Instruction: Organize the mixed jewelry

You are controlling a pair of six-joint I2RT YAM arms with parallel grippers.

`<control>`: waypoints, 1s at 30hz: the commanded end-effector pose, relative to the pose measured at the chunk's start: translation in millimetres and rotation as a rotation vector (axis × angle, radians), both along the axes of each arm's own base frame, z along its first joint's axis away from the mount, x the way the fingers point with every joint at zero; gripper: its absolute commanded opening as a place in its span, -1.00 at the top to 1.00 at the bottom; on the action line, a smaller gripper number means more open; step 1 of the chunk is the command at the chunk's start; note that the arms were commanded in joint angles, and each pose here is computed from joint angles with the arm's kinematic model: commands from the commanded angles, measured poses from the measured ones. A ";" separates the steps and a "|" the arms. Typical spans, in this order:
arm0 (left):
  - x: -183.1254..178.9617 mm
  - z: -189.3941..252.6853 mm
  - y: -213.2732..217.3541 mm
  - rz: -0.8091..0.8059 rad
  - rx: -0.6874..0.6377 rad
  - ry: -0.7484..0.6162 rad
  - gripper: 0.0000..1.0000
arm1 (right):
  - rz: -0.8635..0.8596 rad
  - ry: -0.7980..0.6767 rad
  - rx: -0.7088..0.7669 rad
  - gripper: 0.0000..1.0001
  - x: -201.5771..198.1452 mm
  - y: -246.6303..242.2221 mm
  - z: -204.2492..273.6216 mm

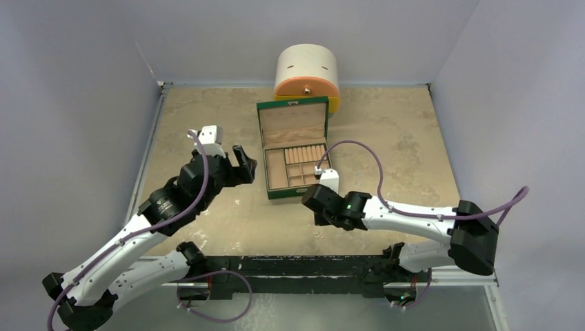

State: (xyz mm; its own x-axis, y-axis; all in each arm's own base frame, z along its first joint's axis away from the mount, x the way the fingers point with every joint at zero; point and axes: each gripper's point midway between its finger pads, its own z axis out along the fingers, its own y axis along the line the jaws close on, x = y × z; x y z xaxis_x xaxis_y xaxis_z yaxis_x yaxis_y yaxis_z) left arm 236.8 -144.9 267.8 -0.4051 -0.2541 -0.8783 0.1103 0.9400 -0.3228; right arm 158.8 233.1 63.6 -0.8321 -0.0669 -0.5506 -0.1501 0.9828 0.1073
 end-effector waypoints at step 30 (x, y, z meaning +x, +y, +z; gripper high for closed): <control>-55.9 -21.7 -149.4 -0.601 -0.752 0.213 0.11 | 0.092 -0.330 0.590 1.00 21.1 54.7 167.7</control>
